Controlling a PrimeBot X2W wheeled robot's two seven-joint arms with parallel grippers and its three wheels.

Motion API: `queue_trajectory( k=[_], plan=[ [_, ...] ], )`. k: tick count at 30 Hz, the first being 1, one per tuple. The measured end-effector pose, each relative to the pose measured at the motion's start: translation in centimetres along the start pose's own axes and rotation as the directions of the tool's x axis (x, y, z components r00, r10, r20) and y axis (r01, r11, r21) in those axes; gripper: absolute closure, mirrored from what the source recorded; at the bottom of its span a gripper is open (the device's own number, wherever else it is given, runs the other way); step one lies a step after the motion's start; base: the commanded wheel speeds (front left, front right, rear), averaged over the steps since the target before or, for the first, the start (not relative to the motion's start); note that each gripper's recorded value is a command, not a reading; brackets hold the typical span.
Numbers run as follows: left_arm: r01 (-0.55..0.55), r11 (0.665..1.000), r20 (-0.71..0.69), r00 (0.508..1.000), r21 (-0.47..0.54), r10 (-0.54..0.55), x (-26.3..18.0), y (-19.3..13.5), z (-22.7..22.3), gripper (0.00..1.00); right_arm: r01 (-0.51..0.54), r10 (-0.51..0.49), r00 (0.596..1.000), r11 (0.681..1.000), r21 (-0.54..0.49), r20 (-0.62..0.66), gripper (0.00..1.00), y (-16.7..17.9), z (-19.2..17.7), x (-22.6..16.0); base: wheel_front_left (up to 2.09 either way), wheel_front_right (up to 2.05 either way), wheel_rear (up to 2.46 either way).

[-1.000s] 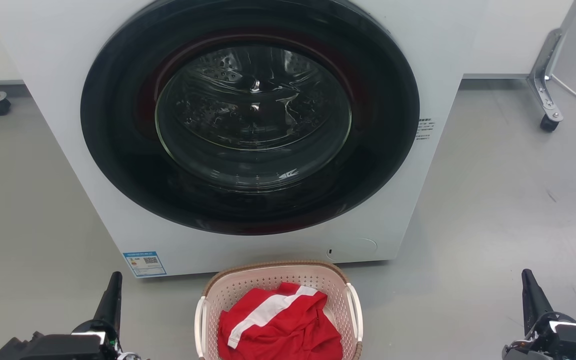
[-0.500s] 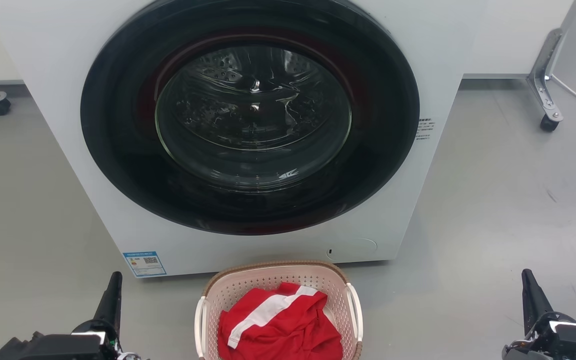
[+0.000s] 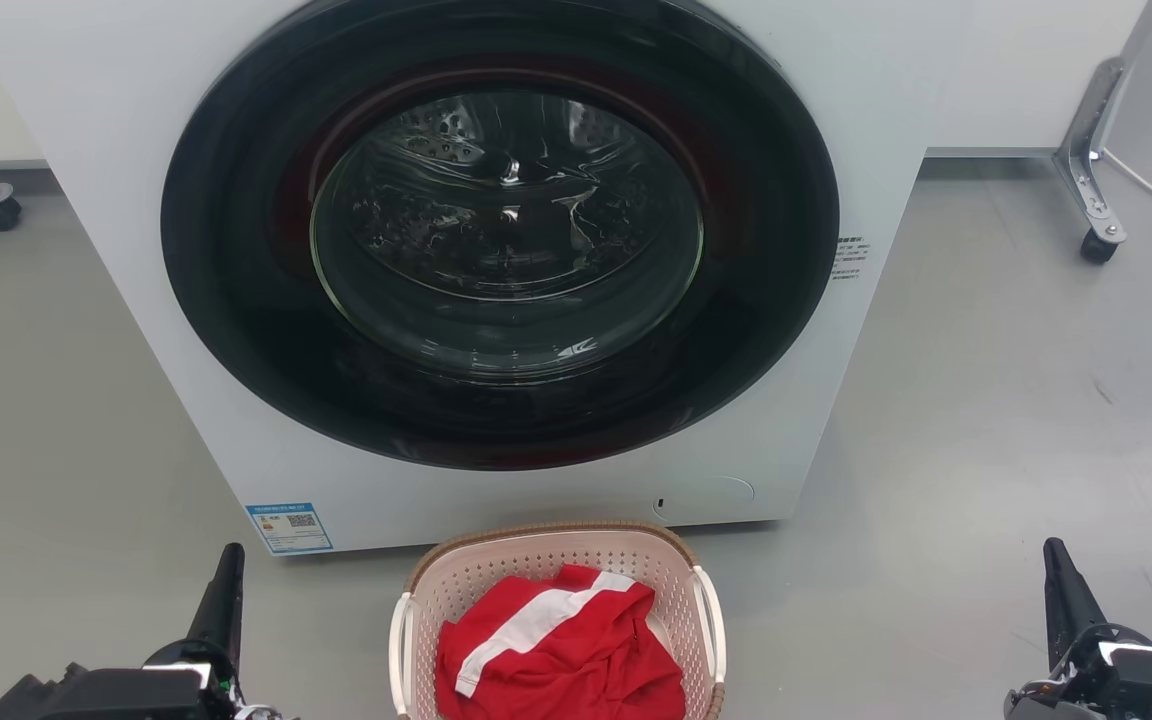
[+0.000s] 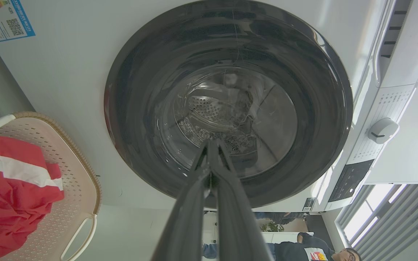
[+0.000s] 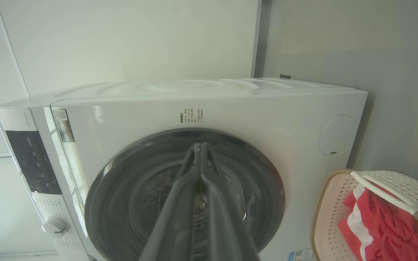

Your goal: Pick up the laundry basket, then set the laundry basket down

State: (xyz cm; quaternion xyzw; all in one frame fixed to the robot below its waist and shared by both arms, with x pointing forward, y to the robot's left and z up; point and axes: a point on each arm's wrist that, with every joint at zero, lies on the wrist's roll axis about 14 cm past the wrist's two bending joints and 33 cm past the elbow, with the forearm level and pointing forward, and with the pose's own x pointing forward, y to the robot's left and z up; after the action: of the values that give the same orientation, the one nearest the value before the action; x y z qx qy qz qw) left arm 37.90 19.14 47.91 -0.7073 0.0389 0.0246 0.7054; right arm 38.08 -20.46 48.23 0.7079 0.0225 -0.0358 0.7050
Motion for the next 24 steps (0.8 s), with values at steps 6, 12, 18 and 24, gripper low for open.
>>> queue_trajectory(
  k=[6,12,18,24],
  plan=[
    [0.000,1.000,0.000,1.000,0.000,0.000,0.00,0.01,0.00,1.00,0.000,0.000,1.000,1.000,0.000,0.000,1.00,-0.01,-0.01,0.00,0.00,0.00,0.00],
    [0.000,1.000,0.000,1.000,0.000,0.000,0.00,0.00,0.00,1.00,0.000,0.000,1.000,1.000,0.000,0.000,1.00,-0.01,-0.01,0.00,0.00,0.00,0.00],
    [0.000,1.000,0.000,1.000,0.000,0.000,0.00,0.00,0.00,1.00,0.000,0.000,1.000,1.000,0.000,0.000,1.00,-0.01,-0.01,0.00,0.00,0.00,0.00],
    [0.000,1.000,0.000,1.000,0.000,0.000,0.00,0.00,0.00,1.00,0.000,0.000,1.000,1.000,0.000,0.000,1.00,-0.01,-0.01,0.00,0.00,0.00,0.00]
  ],
)
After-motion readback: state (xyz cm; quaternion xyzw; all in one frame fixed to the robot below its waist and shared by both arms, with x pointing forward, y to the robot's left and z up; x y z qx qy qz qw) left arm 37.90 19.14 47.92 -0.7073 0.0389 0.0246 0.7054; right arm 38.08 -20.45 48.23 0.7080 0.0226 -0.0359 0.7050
